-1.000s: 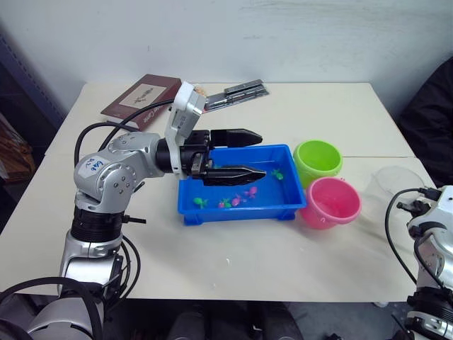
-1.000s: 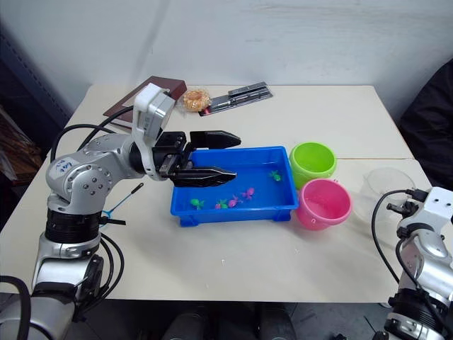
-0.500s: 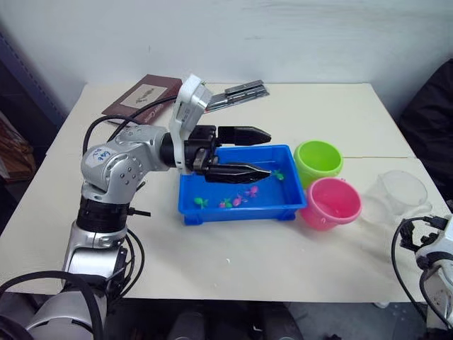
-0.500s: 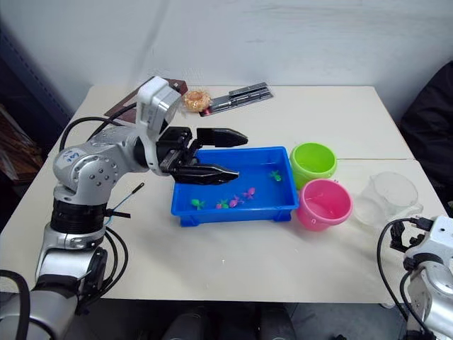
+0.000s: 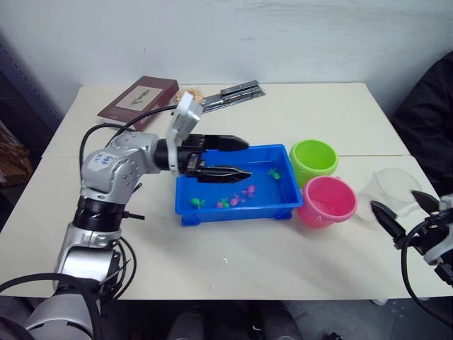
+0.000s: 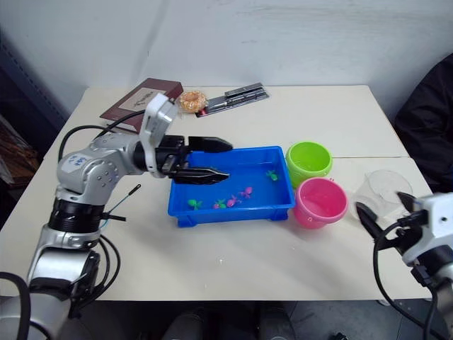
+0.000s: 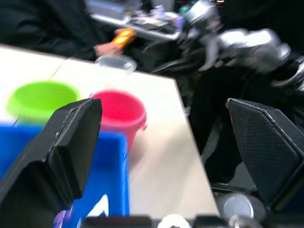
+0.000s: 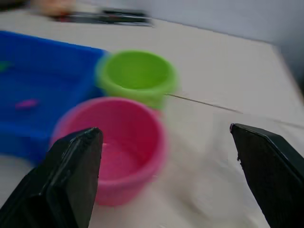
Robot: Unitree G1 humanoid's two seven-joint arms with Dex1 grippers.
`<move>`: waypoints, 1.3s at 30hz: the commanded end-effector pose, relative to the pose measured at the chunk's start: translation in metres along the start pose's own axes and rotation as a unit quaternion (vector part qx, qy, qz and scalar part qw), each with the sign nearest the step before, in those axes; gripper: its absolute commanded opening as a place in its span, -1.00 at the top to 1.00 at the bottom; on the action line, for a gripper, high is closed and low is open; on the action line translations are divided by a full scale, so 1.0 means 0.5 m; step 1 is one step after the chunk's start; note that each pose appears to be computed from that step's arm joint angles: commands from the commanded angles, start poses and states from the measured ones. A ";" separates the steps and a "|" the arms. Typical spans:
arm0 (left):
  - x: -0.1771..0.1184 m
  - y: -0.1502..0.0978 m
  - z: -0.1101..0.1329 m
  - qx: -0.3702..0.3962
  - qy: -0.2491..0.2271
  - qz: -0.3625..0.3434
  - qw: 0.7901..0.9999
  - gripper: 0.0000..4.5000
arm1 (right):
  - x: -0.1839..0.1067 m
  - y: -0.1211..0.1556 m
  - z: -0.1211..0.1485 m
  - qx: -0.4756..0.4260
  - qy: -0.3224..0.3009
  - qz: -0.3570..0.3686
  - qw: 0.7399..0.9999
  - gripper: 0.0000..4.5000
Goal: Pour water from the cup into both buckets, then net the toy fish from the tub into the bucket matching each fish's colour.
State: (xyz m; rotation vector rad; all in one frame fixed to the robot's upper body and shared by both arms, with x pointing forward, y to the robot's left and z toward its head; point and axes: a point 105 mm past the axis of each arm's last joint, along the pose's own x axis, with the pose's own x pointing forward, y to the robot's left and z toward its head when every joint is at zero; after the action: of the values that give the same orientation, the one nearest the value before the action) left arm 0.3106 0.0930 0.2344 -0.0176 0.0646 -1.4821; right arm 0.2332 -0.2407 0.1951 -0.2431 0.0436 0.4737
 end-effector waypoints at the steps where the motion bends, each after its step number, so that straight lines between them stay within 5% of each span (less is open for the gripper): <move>1: -0.077 -0.011 0.007 0.003 -0.024 0.102 0.995 -1.00 | 0.053 0.085 0.050 -0.022 -0.021 0.185 0.982 -0.98; 6: -0.191 -0.075 -0.064 -0.020 -0.018 0.287 0.957 -1.00 | 0.140 0.150 0.097 -0.078 -0.048 0.345 0.934 -0.98; 8: -0.279 -0.119 -0.135 -0.039 0.033 0.394 0.918 -1.00 | 0.167 0.176 0.125 -0.088 -0.072 0.401 0.909 -0.98; 11: -0.368 -0.197 -0.176 -0.068 0.059 0.491 0.867 -1.00 | 0.197 0.205 0.145 -0.100 -0.096 0.450 0.882 -0.98; 17: -0.447 -0.339 -0.214 -0.103 0.108 0.578 0.802 -1.00 | 0.234 0.265 0.154 -0.099 -0.123 0.523 0.838 -0.98; 21: -0.472 -0.366 -0.224 -0.114 0.113 0.602 0.782 -1.00 | 0.244 0.273 0.155 -0.100 -0.129 0.534 0.830 -0.98; 25: -0.485 -0.339 -0.223 -0.095 0.151 0.588 0.789 -1.00 | 0.246 0.272 0.155 -0.101 -0.130 0.534 0.829 -0.98; 39: -0.509 0.009 -0.236 -0.067 0.289 0.455 0.840 -1.00 | 0.209 0.252 0.143 -0.118 -0.118 0.464 0.870 -0.98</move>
State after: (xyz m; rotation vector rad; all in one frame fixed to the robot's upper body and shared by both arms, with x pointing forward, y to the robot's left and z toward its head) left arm 0.2834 0.3446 0.1378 0.2817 0.5173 -0.4610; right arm 0.2742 -0.0667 0.2148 -0.3708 -0.0989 1.4919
